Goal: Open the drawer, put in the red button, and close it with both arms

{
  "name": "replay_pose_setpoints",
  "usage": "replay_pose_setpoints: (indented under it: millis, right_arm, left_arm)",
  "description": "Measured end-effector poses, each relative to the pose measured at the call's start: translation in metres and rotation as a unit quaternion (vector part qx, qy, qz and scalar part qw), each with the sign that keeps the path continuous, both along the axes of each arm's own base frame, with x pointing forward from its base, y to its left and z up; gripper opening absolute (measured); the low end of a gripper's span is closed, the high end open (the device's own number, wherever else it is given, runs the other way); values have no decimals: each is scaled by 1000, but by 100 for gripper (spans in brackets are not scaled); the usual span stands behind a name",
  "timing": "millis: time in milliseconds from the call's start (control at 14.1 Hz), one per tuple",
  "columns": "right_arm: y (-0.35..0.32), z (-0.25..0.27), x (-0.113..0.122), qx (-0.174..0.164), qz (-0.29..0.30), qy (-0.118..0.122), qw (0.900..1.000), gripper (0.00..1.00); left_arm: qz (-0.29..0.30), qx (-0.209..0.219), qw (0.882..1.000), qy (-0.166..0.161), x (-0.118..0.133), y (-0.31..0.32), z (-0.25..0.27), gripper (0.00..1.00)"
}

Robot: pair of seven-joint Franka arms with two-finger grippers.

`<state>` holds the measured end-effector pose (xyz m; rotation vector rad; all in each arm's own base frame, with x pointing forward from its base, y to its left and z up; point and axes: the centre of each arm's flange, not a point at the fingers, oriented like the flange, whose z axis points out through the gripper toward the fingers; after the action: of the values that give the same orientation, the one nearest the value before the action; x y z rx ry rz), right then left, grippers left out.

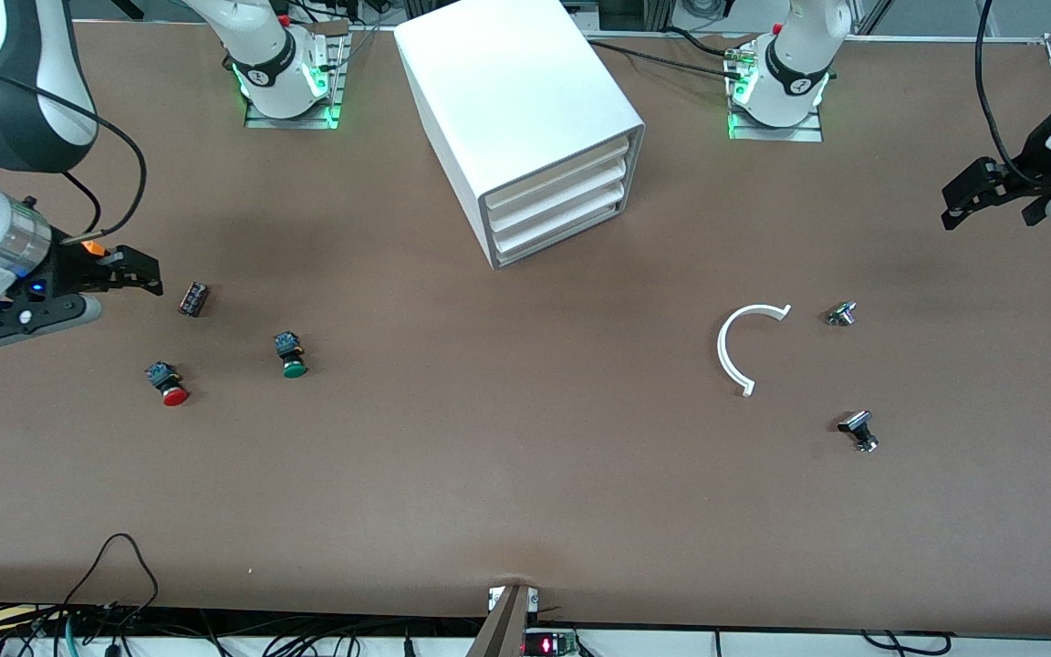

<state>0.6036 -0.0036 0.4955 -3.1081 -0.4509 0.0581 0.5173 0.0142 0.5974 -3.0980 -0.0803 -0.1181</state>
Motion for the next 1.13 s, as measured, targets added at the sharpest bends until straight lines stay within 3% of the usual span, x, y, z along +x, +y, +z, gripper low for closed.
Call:
replay_pose_setpoints:
  millis: [425, 1133]
  right_arm:
    - [-1, 39, -3, 0, -1, 13, 1000, 100]
    - [-10, 31, -2, -1, -9, 24, 1000, 100]
  left_arm:
    - [-5, -1, 1000, 20, -3, 0, -11, 100]
    - [-106, -13, 993, 57, -7, -3, -23, 100]
